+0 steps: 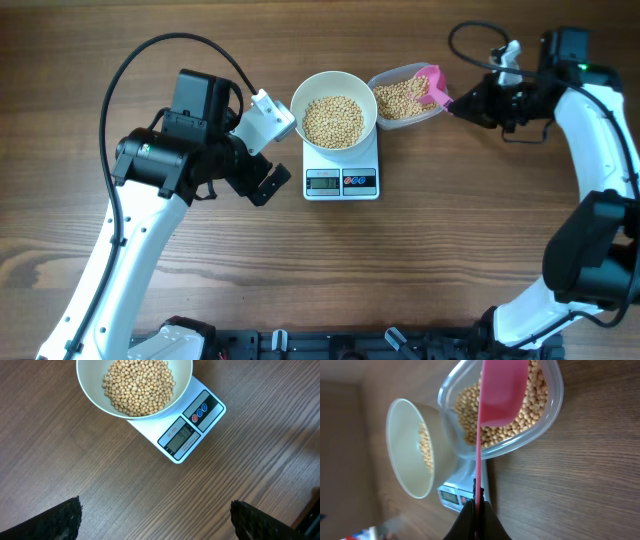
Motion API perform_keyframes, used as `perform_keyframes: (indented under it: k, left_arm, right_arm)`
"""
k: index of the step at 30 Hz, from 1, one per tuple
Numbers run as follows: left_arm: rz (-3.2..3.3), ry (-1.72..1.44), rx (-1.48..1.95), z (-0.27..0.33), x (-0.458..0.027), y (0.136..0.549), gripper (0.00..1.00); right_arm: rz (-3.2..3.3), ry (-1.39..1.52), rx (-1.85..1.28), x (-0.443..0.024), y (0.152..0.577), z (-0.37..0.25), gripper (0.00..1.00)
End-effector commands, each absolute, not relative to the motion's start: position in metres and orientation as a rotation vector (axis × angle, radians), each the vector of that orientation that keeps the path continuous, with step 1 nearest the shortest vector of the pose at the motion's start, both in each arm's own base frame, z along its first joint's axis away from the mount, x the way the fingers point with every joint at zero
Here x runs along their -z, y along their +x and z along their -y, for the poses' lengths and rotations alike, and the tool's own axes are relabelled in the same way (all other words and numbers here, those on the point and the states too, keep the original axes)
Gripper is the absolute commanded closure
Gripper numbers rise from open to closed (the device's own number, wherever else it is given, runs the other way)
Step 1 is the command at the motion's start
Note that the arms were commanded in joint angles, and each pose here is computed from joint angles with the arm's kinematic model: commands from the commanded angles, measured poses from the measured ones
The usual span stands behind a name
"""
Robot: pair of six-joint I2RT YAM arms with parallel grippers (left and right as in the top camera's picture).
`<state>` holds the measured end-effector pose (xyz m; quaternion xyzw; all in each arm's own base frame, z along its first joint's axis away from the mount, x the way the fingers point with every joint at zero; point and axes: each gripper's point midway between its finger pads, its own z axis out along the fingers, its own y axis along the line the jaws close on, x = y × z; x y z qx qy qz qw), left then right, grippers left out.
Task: Scoop item into bowl and weigh 150g on scale
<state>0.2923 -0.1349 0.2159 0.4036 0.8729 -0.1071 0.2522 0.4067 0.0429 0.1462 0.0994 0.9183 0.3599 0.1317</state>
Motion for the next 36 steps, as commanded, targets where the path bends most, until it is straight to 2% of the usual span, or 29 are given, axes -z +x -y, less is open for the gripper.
perform_keyframes:
  k: [1,6,14,26,36]
  left_arm:
    - [-2.349,1.117,0.293,0.135,-0.220,0.290,0.00]
    - [-2.349,1.116,0.292,0.135,-0.220,0.290,0.00]
    - [-2.349,1.116,0.292,0.135,-0.220,0.290,0.00]
    - [-2.350,1.116,0.292,0.135,-0.220,0.290,0.00]
    - [-2.350,1.116,0.292,0.135,-0.220,0.290,0.00]
  right_arm:
    - [-2.541,0.256,-1.306,-0.164,0.407,-0.049,0.96]
    - [-2.419,0.180,-1.483,-0.187,0.406,-0.060,0.96]
    - [-2.336,0.133,-1.584,-0.206,0.403,-0.067,0.96]
    - [-2.321,-0.049,-1.391,-0.245,0.390,-0.086,0.96]
    - [-2.475,-0.170,-1.245,-0.224,0.380,-0.135,0.96]
